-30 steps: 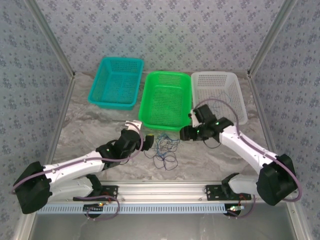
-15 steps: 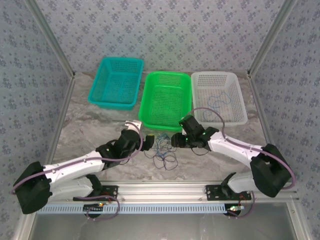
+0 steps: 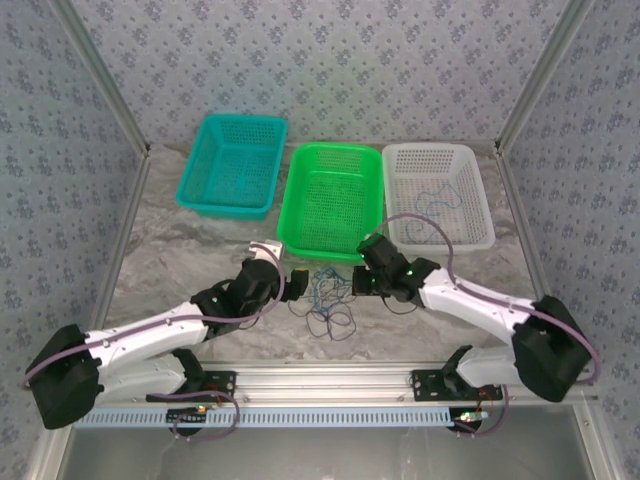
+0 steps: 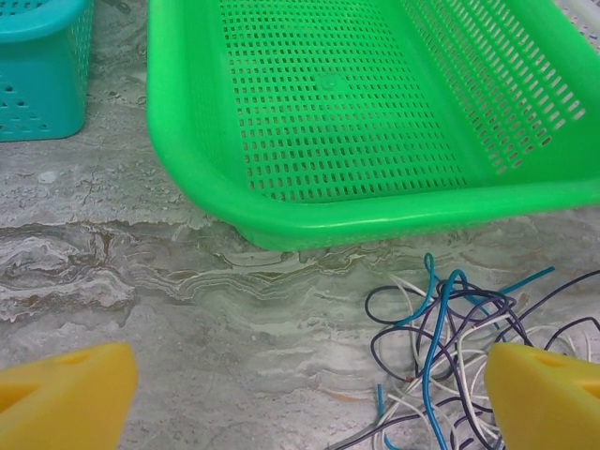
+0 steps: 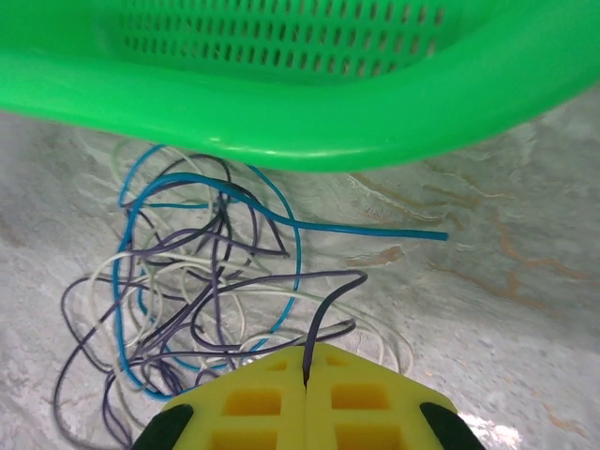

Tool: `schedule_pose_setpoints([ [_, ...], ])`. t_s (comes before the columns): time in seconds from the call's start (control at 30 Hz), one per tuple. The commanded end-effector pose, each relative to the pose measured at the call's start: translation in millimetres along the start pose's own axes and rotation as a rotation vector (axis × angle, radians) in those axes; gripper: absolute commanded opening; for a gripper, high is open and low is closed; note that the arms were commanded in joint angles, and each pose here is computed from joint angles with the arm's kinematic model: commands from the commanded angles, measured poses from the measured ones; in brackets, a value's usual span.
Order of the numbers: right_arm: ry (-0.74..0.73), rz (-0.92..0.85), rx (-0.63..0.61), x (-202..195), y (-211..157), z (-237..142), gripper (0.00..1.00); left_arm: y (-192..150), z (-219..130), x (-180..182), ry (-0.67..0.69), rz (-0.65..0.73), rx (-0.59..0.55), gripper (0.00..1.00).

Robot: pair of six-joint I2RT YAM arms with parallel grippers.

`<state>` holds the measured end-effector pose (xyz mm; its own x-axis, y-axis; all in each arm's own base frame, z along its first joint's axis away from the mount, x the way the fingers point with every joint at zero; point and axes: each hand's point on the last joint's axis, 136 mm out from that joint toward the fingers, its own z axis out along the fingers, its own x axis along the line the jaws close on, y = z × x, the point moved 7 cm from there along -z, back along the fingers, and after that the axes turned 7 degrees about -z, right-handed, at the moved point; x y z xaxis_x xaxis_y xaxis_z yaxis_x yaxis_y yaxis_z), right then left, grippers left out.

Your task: Untangle the cables

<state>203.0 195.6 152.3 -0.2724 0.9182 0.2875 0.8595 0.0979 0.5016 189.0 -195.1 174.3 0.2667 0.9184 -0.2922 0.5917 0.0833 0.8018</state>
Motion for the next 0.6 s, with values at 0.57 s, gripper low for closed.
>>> schedule_pose_setpoints([
  [0.57,0.110,-0.228,-0.296,16,20,-141,0.00,11,2,-45,-0.264,0.021,0.007,0.93],
])
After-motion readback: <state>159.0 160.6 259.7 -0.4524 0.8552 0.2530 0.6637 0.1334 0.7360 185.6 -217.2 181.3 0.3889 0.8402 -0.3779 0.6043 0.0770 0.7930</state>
